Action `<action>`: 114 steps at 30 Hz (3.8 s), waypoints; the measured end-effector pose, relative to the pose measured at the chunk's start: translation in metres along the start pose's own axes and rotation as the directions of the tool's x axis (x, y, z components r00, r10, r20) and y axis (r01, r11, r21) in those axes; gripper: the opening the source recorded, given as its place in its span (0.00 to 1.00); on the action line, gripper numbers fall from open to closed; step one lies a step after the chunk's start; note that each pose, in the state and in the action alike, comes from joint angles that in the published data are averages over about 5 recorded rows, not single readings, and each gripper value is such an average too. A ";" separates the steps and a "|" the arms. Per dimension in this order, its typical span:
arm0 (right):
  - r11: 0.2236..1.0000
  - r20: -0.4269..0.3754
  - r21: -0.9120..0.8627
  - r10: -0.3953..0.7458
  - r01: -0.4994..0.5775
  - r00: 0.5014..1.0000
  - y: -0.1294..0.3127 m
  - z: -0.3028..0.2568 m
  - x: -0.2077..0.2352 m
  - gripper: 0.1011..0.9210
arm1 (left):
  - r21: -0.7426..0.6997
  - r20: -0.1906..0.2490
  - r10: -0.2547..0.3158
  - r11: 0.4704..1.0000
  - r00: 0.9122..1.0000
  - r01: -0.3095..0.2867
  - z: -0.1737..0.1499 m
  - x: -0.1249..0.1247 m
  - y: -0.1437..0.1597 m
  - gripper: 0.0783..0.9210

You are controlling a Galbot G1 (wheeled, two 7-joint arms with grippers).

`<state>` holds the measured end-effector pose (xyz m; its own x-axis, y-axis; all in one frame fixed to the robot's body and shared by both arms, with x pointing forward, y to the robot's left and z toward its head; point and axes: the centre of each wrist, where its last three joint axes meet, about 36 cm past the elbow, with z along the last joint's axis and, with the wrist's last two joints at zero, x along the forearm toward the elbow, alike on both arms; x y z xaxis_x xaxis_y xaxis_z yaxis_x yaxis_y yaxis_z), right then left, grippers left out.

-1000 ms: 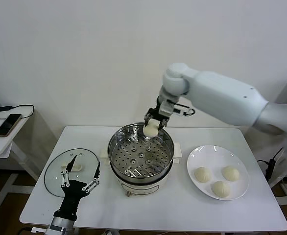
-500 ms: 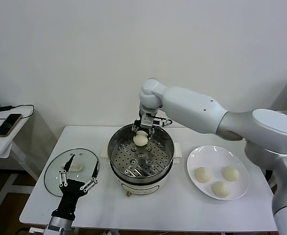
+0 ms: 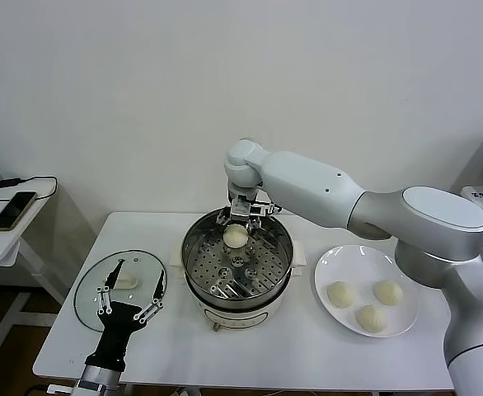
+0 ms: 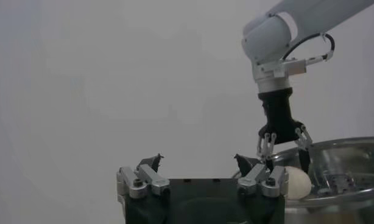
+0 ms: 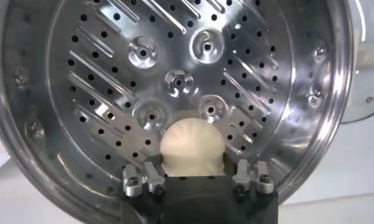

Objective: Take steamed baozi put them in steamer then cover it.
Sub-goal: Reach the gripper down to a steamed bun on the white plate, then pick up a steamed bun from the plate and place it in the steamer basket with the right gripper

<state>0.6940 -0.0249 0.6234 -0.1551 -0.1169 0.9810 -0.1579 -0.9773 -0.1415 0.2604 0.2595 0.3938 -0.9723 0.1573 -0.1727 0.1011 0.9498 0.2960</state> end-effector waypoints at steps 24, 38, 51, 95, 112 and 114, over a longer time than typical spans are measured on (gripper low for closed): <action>0.610 0.098 -0.792 0.094 0.020 0.991 0.224 0.055 0.087 0.88 | 0.009 0.007 0.018 1.000 1.000 -0.018 -0.003 -0.006 -0.003 0.88; 0.390 0.203 -0.905 0.049 0.168 0.978 0.314 0.023 -0.003 0.88 | 0.008 0.001 0.011 1.000 1.000 -0.011 0.001 -0.005 -0.002 0.88; 0.315 0.231 -0.926 0.032 0.210 0.972 0.334 -0.002 -0.068 0.88 | 0.008 0.005 0.005 1.000 1.000 -0.005 0.001 -0.002 -0.001 0.88; 0.377 0.153 -0.919 0.077 0.114 0.985 0.301 0.017 0.010 0.66 | 0.025 0.035 -0.004 1.000 0.999 0.003 -0.005 -0.008 0.004 0.88; 0.588 0.155 -0.806 0.087 0.075 0.984 0.120 0.001 0.122 0.64 | 0.033 0.053 0.007 0.999 0.999 -0.009 -0.011 -0.011 0.000 0.88; 0.598 0.161 -0.797 0.084 0.079 0.983 0.101 -0.004 0.117 0.64 | 0.033 0.053 0.006 0.999 0.999 -0.008 -0.011 -0.011 0.000 0.88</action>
<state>0.6557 -0.1363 0.7239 -0.0091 -0.2254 0.9742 -0.8843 -0.4529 -0.1131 0.2692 0.2547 0.4061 -0.9590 0.1776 -0.2207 0.1161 0.9570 0.2658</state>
